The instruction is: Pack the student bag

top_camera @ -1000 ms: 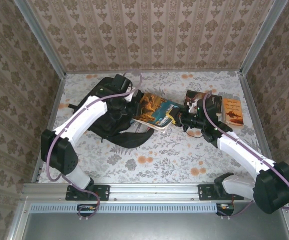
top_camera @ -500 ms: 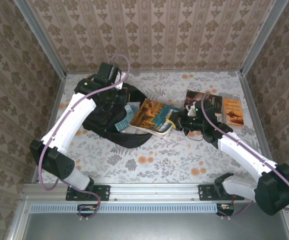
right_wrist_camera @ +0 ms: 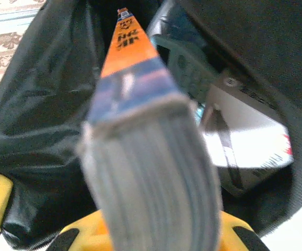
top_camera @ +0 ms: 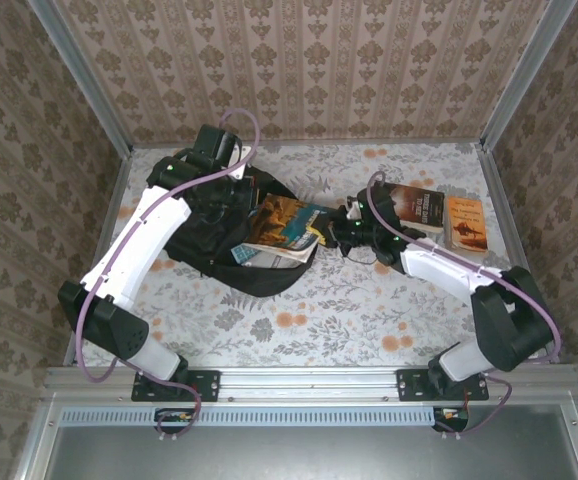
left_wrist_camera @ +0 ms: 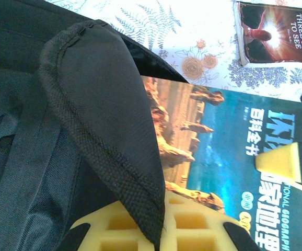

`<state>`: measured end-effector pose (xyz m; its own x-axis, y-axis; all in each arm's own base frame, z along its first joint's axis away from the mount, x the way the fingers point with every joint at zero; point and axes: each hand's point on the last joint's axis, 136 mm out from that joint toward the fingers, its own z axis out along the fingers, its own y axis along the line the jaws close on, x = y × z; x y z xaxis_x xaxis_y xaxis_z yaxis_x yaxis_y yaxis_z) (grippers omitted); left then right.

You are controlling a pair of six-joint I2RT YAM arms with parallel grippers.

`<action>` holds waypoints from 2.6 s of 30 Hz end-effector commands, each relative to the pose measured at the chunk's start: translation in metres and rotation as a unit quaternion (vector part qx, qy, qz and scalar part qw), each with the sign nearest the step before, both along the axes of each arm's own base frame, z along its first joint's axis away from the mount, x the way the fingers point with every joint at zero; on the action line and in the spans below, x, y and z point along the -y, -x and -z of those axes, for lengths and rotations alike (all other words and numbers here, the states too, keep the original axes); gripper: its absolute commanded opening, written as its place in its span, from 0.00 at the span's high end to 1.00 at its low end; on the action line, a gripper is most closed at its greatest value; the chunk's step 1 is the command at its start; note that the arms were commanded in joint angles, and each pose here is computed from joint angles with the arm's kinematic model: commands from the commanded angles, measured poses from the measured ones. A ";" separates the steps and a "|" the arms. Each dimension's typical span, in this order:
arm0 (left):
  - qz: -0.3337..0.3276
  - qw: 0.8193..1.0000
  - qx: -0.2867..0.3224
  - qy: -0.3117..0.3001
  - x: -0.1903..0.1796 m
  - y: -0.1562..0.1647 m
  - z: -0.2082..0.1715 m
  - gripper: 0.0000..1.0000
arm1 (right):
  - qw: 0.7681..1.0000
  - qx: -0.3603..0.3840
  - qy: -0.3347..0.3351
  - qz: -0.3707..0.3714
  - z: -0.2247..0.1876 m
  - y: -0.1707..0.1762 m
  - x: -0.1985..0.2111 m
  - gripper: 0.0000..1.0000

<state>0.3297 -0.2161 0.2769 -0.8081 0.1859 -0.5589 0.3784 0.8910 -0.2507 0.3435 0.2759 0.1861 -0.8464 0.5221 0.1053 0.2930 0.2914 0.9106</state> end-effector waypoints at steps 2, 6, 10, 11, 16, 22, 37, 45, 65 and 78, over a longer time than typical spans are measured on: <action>0.019 0.998 0.050 0.032 0.004 0.002 -0.037 1.00 | 0.996 0.066 -0.064 -0.014 -0.056 -0.012 -0.019 1.00; 0.018 0.998 0.053 0.031 0.002 0.002 -0.039 1.00 | 0.995 0.067 -0.067 -0.016 -0.058 -0.015 -0.024 1.00; 0.016 0.998 0.056 0.033 0.000 0.001 -0.041 1.00 | 0.994 0.064 -0.085 -0.024 -0.059 -0.021 -0.037 1.00; 0.016 0.998 0.058 0.036 0.000 0.001 -0.043 1.00 | 0.994 0.062 -0.088 -0.026 -0.059 -0.022 -0.043 1.00; 0.014 0.997 0.059 0.042 0.001 -0.001 -0.045 1.00 | 0.993 0.060 -0.093 -0.041 -0.058 -0.030 -0.068 1.00; 0.011 0.997 0.059 0.043 0.001 -0.005 -0.044 1.00 | 0.992 0.083 -0.092 -0.036 -0.051 -0.048 -0.098 1.00; -0.042 0.995 0.049 0.081 -0.022 -0.023 -0.049 1.00 | 0.997 0.054 0.031 -0.042 0.022 -0.089 -0.163 0.50; -0.064 0.993 0.042 0.092 -0.031 -0.028 -0.045 1.00 | 0.989 0.089 0.100 -0.060 0.015 -0.078 -0.133 0.28; -0.082 0.983 -0.021 0.160 -0.010 -0.037 0.010 0.95 | 0.910 0.147 0.388 0.013 -0.015 -0.065 0.083 0.19; -0.065 0.988 -0.028 0.138 -0.001 -0.019 0.045 0.47 | 0.864 -0.095 0.453 0.196 0.054 -0.081 0.232 0.23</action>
<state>0.3504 -0.2133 0.2197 -0.8788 -0.0785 -0.4707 0.2045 0.8292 -0.5202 0.4356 0.0737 0.1516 -0.6797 0.5634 -0.4696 0.4776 0.8259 0.2995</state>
